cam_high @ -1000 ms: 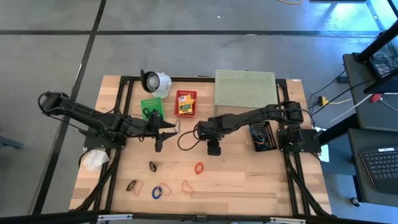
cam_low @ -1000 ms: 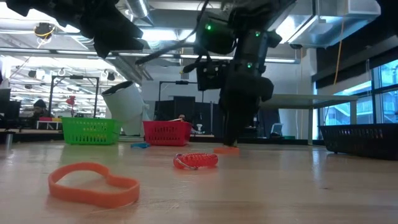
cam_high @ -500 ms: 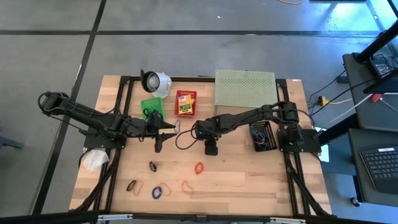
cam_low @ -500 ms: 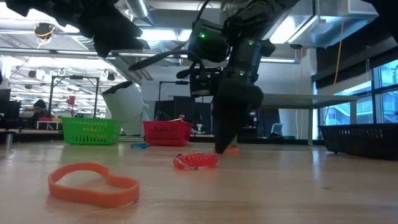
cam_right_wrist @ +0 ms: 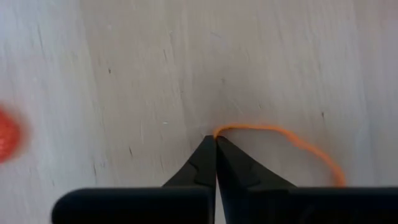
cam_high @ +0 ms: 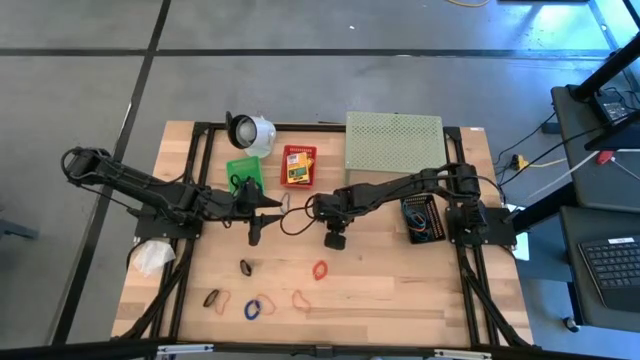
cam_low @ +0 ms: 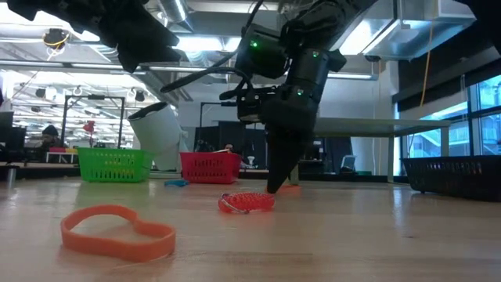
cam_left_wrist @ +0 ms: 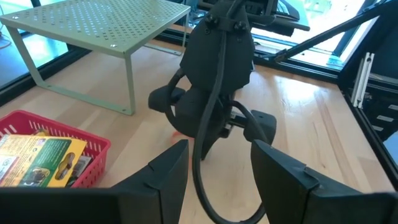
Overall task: Pick & Place Office Desk Supplies
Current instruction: Put the orange rubber band into the black basket
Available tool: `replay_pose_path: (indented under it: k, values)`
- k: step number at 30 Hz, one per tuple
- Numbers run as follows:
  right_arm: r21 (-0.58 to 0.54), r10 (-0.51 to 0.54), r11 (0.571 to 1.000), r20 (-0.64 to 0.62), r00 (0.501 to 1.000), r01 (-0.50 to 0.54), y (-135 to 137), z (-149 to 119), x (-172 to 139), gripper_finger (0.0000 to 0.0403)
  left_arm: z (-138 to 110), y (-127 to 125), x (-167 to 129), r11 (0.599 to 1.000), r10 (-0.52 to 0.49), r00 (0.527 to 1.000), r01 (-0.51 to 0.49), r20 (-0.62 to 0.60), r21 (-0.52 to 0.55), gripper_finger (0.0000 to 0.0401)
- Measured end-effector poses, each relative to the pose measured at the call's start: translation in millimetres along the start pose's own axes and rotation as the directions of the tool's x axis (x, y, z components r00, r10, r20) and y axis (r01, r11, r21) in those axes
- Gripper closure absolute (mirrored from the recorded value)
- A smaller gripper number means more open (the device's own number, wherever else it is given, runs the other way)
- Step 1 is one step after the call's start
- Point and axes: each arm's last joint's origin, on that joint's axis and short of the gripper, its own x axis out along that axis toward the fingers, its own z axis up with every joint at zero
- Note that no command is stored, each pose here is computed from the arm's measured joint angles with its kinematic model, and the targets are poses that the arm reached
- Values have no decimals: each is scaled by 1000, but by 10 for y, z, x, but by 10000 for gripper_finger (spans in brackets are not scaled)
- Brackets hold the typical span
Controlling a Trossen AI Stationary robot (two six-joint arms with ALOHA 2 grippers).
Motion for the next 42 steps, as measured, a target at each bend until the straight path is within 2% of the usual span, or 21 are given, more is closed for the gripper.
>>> replay_pose_path:
  k: [7,21,30,42]
  values:
    - [97,-1,995,-3,1000,2,2,-37,-189,401,0,0,0,1000,0,1000,0,0,0,232]
    - [190,8,981,178,984,-42,80,-37,-1032,402,0,-1,0,1000,-4,1000,4,-1,0,232]
    - [273,-78,962,282,956,-1,102,-145,-1509,403,-3,-9,0,1000,-30,1000,30,-10,-2,232]
    - [358,-227,926,264,937,124,117,-529,-2001,403,-4,-15,0,999,-54,998,54,-17,-2,232]
